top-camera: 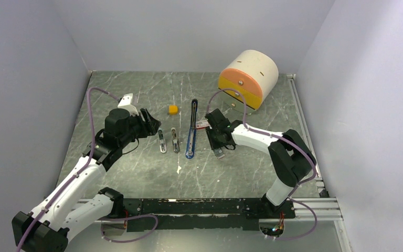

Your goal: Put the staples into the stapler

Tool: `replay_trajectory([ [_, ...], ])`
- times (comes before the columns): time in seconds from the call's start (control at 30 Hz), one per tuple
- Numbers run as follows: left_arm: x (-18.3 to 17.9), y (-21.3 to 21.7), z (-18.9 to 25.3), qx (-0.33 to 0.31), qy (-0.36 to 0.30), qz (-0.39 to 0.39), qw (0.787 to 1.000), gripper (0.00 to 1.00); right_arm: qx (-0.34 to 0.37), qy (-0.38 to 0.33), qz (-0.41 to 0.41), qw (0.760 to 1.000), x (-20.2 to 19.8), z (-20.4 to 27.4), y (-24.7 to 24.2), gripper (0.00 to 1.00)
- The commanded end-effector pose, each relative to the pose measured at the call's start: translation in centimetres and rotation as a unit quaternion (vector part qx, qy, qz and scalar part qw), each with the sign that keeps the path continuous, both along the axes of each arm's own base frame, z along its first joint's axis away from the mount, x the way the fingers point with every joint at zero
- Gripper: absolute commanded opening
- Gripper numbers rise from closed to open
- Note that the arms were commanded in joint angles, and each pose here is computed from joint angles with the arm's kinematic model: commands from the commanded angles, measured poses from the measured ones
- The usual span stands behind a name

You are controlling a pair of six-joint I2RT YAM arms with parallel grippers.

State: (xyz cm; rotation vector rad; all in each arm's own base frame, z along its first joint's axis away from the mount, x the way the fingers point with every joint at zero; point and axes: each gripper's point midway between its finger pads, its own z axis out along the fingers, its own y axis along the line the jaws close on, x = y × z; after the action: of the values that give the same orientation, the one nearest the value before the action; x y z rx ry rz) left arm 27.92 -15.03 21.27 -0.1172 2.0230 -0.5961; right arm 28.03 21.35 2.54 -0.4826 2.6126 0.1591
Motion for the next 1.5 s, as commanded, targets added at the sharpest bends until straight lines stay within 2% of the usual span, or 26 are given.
replay_trajectory([
  [0.0,0.2,-0.1,0.6,-0.005,-0.015,0.0,1.0,0.62,0.002,-0.012,0.004,1.0,0.8,0.2,0.6,0.38],
  [0.47,0.2,-0.1,0.5,-0.005,-0.014,0.001,1.0,0.62,-0.003,-0.01,0.007,1.0,0.6,-0.2,0.6,0.41],
  [0.7,0.2,-0.1,0.4,-0.005,-0.013,0.002,1.0,0.62,0.003,-0.016,0.011,1.0,0.6,0.2,1.0,0.36],
  [1.17,0.1,0.0,0.5,-0.005,-0.014,0.003,1.0,0.62,0.038,-0.008,0.005,0.999,0.1,1.7,2.0,0.17],
  [1.47,0.1,0.0,0.5,-0.005,-0.013,0.003,1.0,0.62,0.058,-0.002,0.009,0.998,-0.2,2.7,2.6,0.15],
])
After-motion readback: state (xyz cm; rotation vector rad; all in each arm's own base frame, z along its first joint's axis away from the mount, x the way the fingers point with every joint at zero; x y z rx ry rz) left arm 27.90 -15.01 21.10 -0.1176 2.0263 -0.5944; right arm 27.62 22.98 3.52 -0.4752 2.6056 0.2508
